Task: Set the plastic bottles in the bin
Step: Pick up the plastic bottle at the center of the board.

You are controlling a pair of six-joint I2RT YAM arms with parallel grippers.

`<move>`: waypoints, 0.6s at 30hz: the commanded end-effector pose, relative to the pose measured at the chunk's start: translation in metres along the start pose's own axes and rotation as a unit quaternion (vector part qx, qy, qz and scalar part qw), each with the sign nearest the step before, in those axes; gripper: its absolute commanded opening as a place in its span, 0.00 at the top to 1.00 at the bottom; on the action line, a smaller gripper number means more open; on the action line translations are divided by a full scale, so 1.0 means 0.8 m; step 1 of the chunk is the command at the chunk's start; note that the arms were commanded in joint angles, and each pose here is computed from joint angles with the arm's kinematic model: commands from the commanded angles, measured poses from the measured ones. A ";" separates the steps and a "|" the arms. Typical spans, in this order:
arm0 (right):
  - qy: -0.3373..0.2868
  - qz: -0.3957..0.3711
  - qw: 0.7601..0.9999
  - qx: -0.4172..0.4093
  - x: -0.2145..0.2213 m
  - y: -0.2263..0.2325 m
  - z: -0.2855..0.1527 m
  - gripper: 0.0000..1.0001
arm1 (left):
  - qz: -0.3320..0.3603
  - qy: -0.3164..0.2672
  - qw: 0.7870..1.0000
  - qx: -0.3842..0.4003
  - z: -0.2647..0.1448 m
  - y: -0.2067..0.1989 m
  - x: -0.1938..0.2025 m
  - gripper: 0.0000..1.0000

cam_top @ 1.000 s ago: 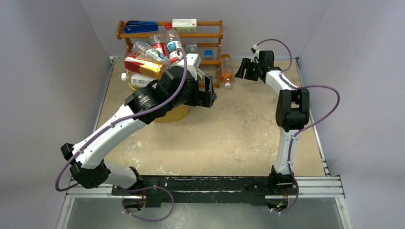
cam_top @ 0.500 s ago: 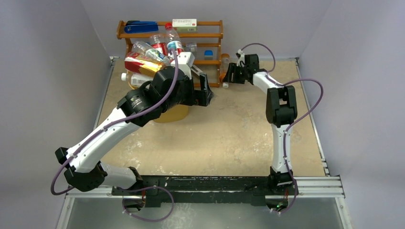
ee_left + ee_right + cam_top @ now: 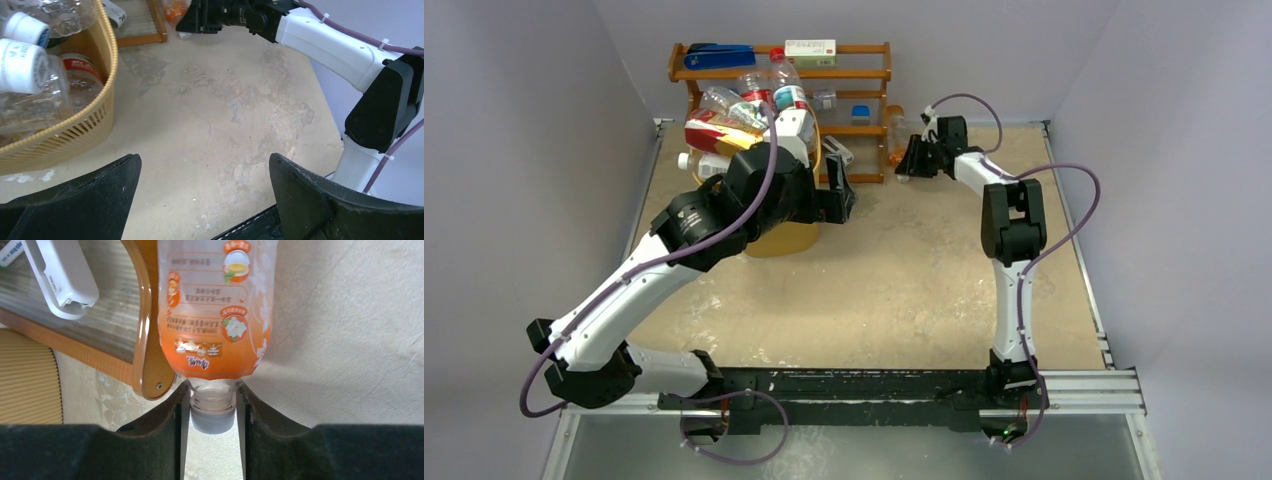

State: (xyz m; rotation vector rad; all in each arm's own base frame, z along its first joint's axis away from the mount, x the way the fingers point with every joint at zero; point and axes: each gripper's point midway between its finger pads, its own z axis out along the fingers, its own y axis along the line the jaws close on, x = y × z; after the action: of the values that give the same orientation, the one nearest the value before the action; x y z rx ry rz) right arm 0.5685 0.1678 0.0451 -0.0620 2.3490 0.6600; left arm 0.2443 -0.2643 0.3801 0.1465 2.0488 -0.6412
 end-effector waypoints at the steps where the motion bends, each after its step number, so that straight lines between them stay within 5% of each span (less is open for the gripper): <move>1: -0.002 -0.005 1.000 -0.009 0.005 0.009 -0.008 0.65 | -0.019 -0.051 0.998 -0.017 -0.044 0.012 -0.039 0.00; 18: -0.048 -0.030 0.998 0.016 0.013 0.049 -0.147 0.74 | -0.075 -0.108 0.988 -0.085 -0.128 0.075 -0.058 0.01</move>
State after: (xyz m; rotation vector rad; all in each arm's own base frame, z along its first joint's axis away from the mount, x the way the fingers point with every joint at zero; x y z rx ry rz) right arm 0.4865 0.1516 0.0780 -0.0524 2.3721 0.6341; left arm 0.2161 -0.1798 0.4233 -0.0681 1.9544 -0.5633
